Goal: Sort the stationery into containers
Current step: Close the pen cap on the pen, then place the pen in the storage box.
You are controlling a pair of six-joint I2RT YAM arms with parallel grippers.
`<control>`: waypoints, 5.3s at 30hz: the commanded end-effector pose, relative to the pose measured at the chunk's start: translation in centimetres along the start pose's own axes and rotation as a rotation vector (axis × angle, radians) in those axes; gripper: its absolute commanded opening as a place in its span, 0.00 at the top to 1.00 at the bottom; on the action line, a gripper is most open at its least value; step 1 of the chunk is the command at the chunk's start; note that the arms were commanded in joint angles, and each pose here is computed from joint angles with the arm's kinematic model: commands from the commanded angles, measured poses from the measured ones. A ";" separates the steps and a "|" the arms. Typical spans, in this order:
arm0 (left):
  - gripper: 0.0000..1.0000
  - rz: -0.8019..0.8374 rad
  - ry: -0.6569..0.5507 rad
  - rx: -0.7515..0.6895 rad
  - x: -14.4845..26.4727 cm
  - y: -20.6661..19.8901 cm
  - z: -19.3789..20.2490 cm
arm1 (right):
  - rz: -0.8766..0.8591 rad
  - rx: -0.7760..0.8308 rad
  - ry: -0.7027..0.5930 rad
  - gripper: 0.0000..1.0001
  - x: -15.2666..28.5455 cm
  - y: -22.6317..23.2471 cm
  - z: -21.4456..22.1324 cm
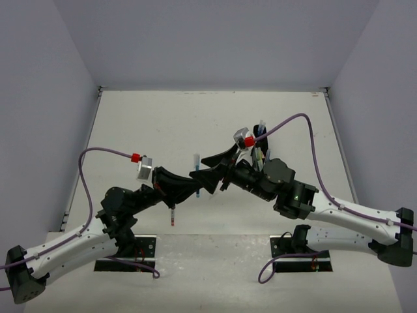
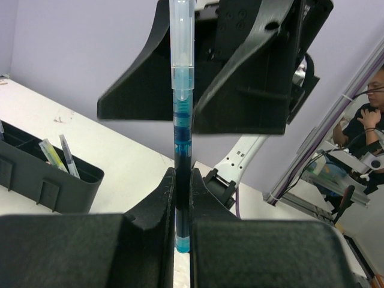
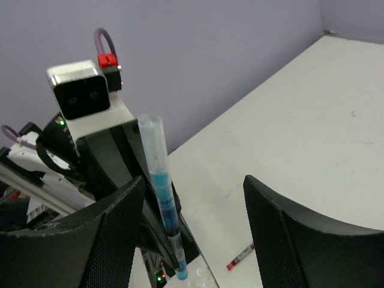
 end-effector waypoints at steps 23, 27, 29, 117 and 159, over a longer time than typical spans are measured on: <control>1.00 0.109 0.038 -0.045 -1.4 -1.6 -0.5 | -0.029 0.063 -0.010 0.88 1.9 2.0 -3.7; 1.00 0.108 0.027 -0.078 -1.5 -1.8 -1.3 | -0.011 0.052 0.021 0.99 1.9 1.1 -2.2; 1.00 0.113 0.018 -0.112 -1.8 -2.0 -2.2 | -0.001 0.042 0.039 1.00 2.0 0.6 -1.3; 1.00 0.203 0.288 -0.008 -1.2 1.7 4.8 | -0.007 0.040 0.053 0.51 5.7 -2.5 -0.8; 1.00 0.237 0.263 -0.016 -0.7 0.9 4.8 | 0.052 0.007 -0.004 1.00 3.9 -3.6 -2.1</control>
Point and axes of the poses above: each gripper's point midway between its finger pads, its own x axis back along the fingers, its own y axis along the line the jaws close on, z = x × y, the point moved 1 cm from there along x, back along the fingers, and after that the axes turned 8 degrees about -x, right-handed, at the moved point
